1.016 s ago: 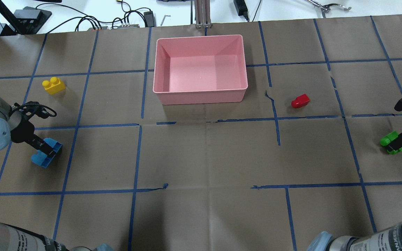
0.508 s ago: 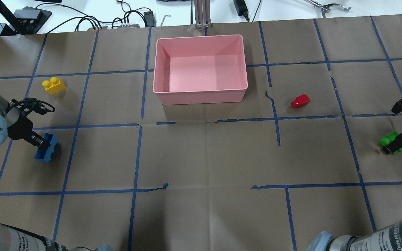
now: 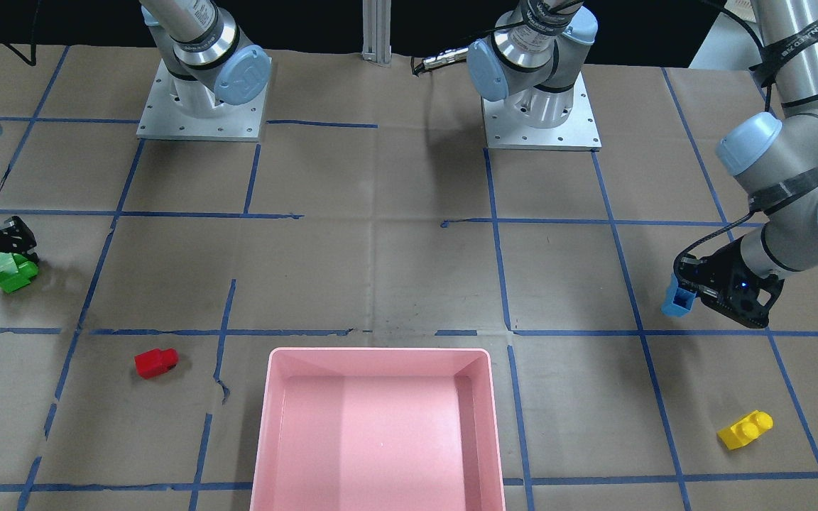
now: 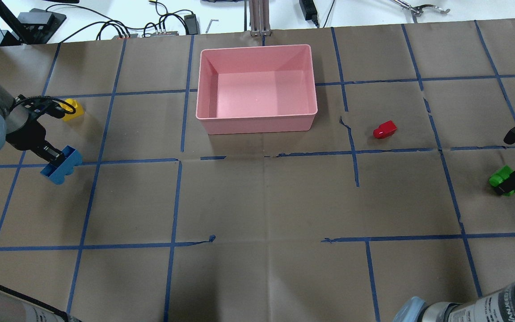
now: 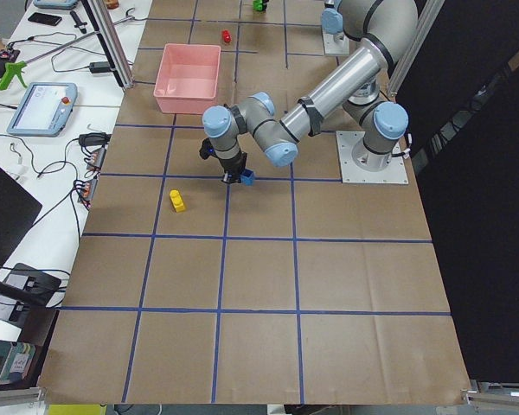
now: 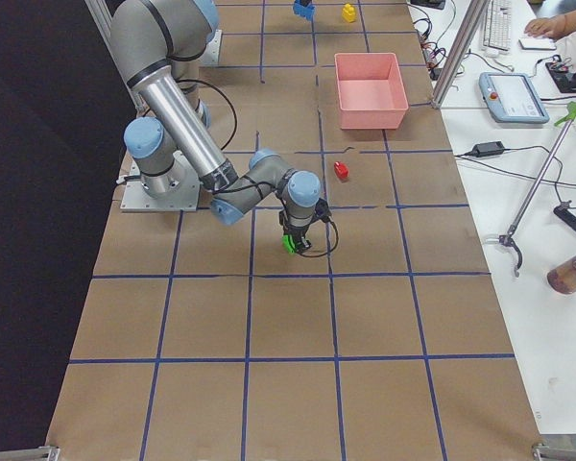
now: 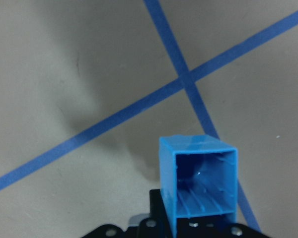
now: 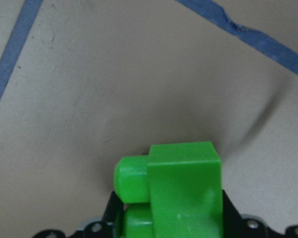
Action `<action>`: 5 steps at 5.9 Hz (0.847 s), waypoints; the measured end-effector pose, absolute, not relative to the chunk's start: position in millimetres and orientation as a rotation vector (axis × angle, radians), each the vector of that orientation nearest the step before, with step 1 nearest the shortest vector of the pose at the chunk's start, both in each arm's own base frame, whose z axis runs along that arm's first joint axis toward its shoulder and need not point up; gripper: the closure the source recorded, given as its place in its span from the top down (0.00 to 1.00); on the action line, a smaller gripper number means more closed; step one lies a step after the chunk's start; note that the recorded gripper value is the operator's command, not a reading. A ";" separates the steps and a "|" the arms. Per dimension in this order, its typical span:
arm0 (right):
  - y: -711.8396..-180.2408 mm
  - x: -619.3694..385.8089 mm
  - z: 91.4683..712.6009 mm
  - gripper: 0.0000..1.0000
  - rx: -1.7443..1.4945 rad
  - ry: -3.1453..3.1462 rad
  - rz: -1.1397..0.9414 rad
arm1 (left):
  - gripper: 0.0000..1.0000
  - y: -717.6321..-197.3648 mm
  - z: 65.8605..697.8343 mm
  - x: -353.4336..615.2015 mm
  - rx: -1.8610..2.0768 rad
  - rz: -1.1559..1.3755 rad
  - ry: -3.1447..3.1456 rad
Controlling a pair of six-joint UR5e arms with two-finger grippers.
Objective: Put all blocks into box
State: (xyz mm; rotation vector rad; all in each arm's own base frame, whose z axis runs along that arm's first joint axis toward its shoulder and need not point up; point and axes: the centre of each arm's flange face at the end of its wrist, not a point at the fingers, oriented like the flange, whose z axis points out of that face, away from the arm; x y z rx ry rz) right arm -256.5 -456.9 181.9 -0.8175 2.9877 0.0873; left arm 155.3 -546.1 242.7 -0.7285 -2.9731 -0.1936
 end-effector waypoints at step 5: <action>-516.8 -248.6 304.5 0.44 -0.802 3.113 -0.092 | 0.00 -671.1 333.8 -70.8 -0.179 -0.074 -3.003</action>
